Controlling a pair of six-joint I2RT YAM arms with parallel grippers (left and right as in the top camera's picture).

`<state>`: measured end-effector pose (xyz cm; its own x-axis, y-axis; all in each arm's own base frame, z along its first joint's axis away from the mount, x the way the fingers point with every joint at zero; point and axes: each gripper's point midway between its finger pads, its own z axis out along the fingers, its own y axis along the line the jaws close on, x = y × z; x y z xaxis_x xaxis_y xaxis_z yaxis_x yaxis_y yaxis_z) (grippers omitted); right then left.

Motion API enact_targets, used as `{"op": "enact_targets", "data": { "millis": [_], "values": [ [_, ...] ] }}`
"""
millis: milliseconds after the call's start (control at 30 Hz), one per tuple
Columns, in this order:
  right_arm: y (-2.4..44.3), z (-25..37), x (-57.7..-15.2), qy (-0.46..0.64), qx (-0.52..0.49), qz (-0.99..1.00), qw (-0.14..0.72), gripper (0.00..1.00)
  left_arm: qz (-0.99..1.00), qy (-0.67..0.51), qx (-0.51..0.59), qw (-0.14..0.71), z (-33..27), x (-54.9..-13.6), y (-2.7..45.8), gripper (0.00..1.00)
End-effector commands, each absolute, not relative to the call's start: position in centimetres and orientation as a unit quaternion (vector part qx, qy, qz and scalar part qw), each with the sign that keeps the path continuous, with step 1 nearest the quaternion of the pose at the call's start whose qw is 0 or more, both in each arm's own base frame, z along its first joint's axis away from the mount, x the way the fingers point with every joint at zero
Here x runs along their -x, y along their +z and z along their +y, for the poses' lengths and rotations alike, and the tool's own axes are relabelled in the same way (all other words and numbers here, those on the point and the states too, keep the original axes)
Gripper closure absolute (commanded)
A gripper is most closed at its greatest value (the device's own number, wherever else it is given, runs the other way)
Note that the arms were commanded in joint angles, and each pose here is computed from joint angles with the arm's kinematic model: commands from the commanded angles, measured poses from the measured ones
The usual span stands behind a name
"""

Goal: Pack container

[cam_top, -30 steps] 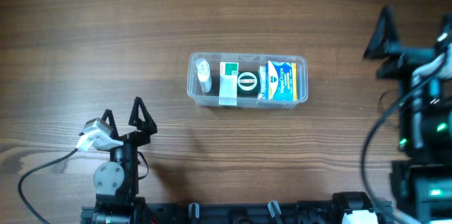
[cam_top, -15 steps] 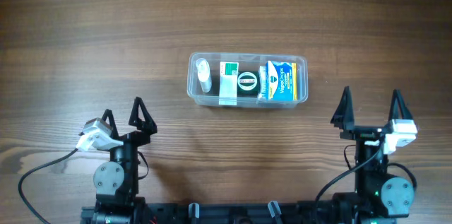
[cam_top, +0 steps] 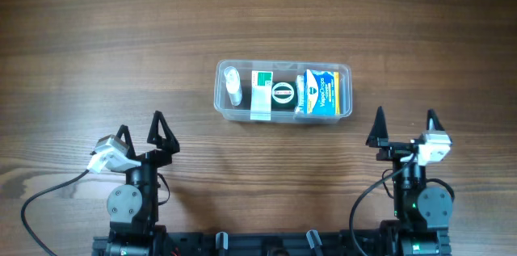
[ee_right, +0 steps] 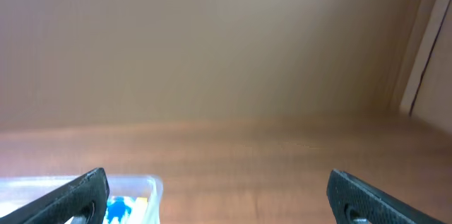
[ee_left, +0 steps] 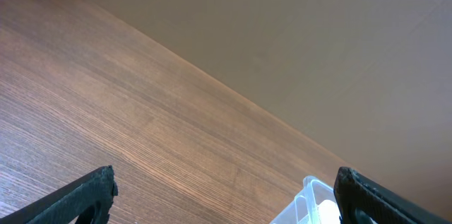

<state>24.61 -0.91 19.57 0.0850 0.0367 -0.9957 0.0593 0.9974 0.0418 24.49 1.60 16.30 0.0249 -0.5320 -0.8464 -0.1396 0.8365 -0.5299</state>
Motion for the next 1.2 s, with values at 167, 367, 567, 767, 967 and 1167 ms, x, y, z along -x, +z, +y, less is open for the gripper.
{"op": "enact_targets", "data": {
  "millis": [167,367,567,767,967,1167],
  "values": [
    [17.87,-0.73,-24.65,-0.027,-0.009,0.702,0.712,0.0,0.68,-0.14,0.249,0.675,1.89,-24.44,16.28,0.0],
    [17.87,-0.73,-24.65,-0.027,-0.009,0.702,0.712,0.0,0.68,-0.14,0.249,0.675,1.89,-24.44,16.27,0.0],
    [17.87,-0.73,-24.65,-0.027,-0.009,0.702,0.712,0.0,0.68,-0.14,0.249,0.675,1.9,-24.44,16.28,0.0],
    [17.87,-0.74,-24.65,-0.027,-0.009,0.702,0.712,0.0,0.68,-0.14,0.249,0.675,1.9,-24.44,16.28,0.0],
    [17.87,-0.74,-24.65,-0.027,-0.009,0.702,0.712,0.0,0.68,-0.14,0.249,0.675,1.9,-24.44,16.27,0.0],
    [17.87,-0.73,-24.65,-0.027,-0.009,0.702,0.712,0.0,0.68,-0.14,0.249,0.675,1.9,-24.44,16.28,0.0]
  ]
}}
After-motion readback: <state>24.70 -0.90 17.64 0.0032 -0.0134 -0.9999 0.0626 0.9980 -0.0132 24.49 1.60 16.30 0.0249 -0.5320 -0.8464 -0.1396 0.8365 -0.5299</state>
